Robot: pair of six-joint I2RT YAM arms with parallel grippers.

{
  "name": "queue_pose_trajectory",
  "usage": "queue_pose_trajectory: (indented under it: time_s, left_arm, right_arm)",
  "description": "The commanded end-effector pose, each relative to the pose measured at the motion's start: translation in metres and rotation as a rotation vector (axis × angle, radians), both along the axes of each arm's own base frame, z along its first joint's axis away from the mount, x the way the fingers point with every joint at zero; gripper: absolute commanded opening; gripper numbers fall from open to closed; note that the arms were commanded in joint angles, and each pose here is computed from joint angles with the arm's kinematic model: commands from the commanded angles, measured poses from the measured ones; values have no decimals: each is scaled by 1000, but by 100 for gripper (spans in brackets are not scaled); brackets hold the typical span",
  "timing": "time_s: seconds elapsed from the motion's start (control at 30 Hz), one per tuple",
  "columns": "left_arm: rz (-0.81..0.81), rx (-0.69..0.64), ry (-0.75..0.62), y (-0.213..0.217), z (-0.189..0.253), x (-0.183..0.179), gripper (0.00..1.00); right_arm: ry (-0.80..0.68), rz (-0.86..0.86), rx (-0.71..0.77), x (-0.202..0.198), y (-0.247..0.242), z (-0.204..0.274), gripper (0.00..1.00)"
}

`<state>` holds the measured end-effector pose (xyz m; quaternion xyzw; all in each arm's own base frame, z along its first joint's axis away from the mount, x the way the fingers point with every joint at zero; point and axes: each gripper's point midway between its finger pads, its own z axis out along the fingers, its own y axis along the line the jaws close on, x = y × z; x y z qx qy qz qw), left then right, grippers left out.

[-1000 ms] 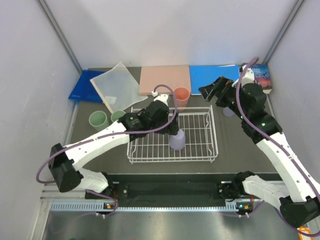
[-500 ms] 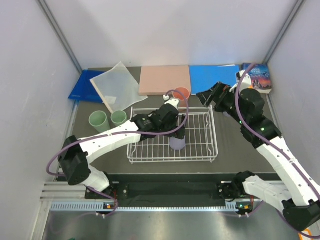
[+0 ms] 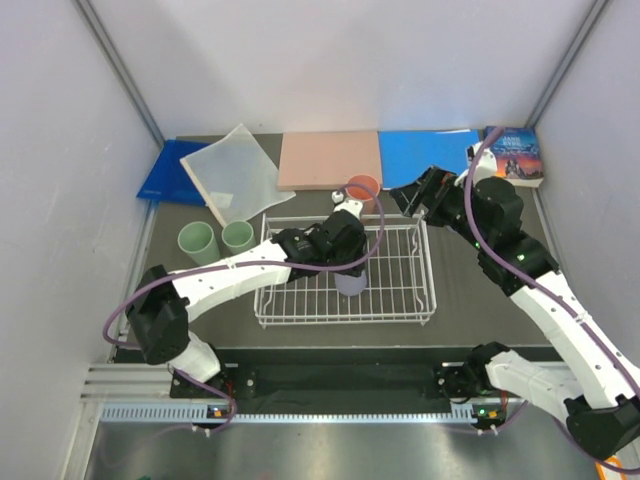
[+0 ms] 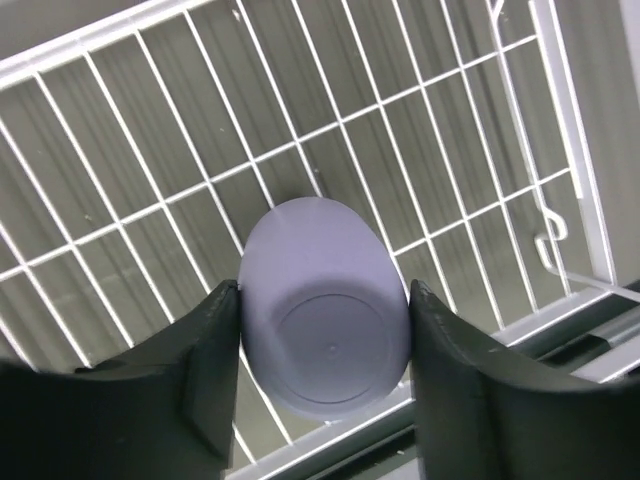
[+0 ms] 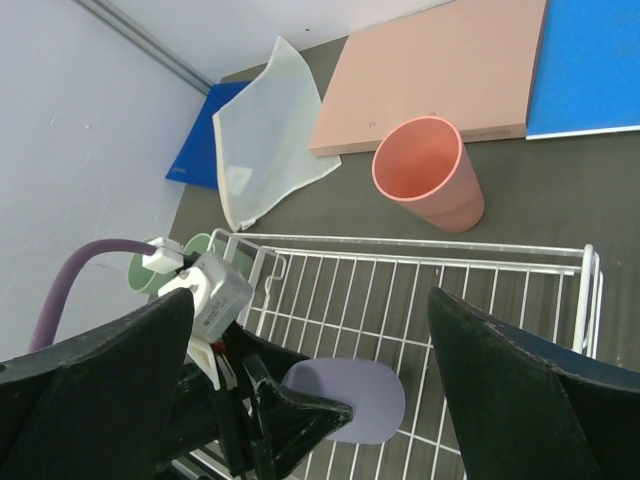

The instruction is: Unload the cups from the dish rack

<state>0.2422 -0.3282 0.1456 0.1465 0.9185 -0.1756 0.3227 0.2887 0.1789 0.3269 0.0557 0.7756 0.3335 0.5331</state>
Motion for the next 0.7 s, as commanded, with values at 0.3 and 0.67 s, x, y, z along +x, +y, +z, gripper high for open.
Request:
queue_pose_trajectory:
  time_s: [0.3, 0.67]
  left_arm:
    - [134, -243, -235, 29, 134, 5, 0]
    - [-104, -1307, 9, 64, 241, -1, 0]
  right_arm:
    - [-42, -179, 1, 5, -29, 16, 100]
    - [-156, 1, 126, -15, -2, 36, 100]
